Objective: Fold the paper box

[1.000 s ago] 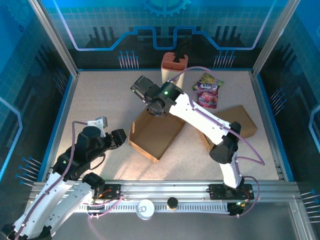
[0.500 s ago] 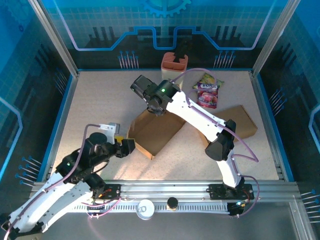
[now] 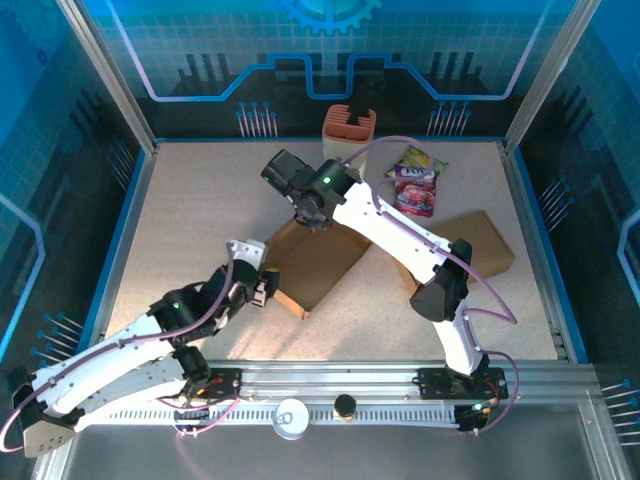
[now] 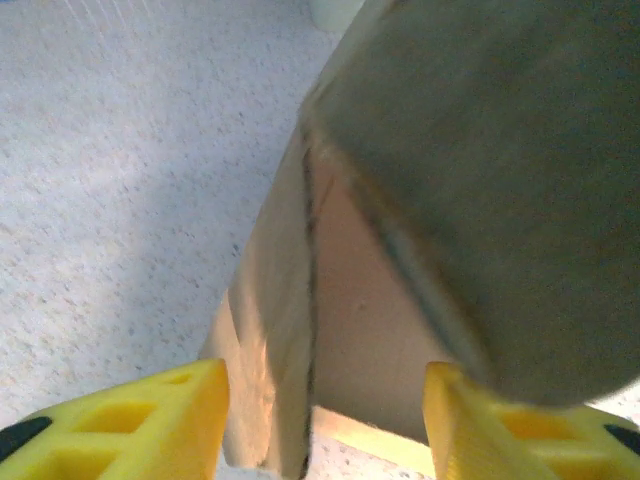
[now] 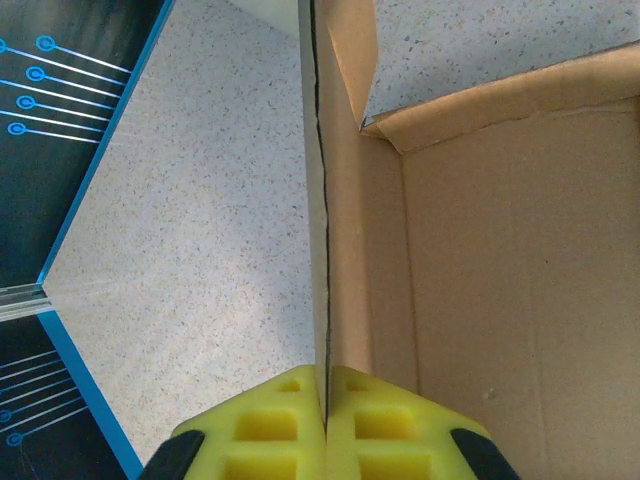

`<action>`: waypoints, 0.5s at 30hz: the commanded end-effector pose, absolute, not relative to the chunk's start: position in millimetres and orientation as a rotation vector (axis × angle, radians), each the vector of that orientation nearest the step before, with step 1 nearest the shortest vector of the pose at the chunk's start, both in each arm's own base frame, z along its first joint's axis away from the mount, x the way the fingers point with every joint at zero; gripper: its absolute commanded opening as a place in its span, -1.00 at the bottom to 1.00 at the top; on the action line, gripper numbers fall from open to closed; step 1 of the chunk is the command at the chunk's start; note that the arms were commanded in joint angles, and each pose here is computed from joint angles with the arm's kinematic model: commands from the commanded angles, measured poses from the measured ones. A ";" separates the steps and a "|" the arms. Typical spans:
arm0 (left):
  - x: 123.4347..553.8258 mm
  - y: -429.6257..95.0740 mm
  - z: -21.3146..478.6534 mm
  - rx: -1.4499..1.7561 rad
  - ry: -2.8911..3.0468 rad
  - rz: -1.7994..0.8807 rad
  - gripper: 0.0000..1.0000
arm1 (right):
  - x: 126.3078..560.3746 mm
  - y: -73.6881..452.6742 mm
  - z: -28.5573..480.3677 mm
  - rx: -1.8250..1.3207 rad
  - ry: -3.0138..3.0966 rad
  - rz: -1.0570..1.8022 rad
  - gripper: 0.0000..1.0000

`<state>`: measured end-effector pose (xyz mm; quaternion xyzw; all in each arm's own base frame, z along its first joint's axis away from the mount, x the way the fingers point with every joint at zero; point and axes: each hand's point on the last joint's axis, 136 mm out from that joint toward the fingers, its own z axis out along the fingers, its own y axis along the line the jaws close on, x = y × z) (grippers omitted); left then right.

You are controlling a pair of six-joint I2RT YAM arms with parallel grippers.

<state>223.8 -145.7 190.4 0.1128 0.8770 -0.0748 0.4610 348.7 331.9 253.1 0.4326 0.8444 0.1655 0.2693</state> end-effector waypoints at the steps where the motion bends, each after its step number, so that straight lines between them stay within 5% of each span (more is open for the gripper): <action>1: 237.4 -135.0 223.3 0.224 2.050 -0.068 -0.06 | 348.2 327.1 244.5 1.200 2.290 0.401 -1.00; 6: 241.4 -133.6 223.0 0.218 2.051 -0.025 -0.25 | 346.4 326.2 243.1 1.198 2.295 0.394 -1.00; 11: 243.2 -135.6 220.0 0.239 2.053 -0.008 -0.76 | 350.6 333.2 250.0 1.098 2.311 0.434 -1.00; 15: 242.2 -131.5 232.1 0.256 1.994 -0.024 -0.95 | 360.9 341.4 279.2 0.778 2.302 0.516 -0.66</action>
